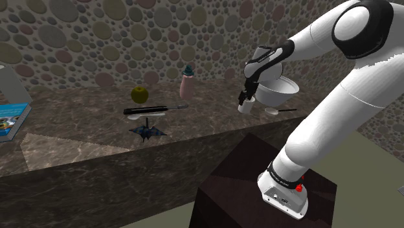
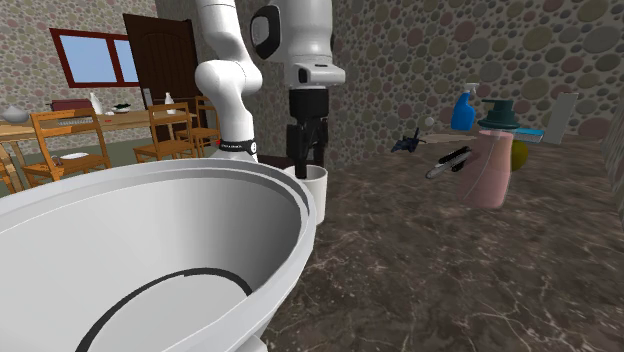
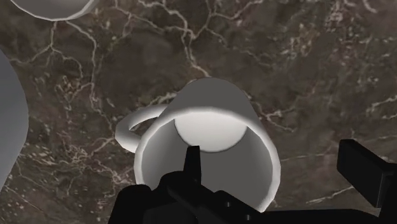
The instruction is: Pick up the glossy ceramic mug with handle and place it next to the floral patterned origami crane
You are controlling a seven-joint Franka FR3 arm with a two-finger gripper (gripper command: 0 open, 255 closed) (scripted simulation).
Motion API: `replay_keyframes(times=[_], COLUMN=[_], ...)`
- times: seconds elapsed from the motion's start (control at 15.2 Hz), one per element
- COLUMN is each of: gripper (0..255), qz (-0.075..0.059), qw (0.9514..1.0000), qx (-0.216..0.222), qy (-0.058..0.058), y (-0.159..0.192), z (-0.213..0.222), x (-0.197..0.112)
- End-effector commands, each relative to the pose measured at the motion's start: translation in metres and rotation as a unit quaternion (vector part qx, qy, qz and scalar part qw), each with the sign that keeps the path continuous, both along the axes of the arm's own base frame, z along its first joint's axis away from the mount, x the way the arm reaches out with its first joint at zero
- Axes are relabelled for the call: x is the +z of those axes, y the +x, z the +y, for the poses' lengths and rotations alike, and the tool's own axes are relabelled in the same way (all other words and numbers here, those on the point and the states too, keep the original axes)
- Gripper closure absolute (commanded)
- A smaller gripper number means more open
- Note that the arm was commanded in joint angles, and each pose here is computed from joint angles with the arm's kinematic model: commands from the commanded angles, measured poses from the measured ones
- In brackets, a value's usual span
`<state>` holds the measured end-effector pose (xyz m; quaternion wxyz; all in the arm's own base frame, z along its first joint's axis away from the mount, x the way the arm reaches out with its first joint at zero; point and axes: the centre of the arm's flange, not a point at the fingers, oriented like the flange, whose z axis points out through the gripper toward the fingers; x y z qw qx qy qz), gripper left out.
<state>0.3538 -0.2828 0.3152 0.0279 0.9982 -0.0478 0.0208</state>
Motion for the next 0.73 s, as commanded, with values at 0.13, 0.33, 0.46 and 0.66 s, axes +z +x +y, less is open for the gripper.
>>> replay_keyframes(times=[0.13,0.33,0.46,0.66], gripper=[0,0,0,255], qz=[0.000,0.000,0.000,0.000], qw=[1.0000,1.0000,1.0000,1.0000], qx=[0.000,0.000,0.000,0.000], qy=[0.000,0.000,0.000,0.000], y=[0.0005,0.0005,0.0005,0.0005], z=[-0.0009,-0.0009,-0.0009,-0.0009], x=[-0.0147,-0.0147,-0.0147,-0.0147])
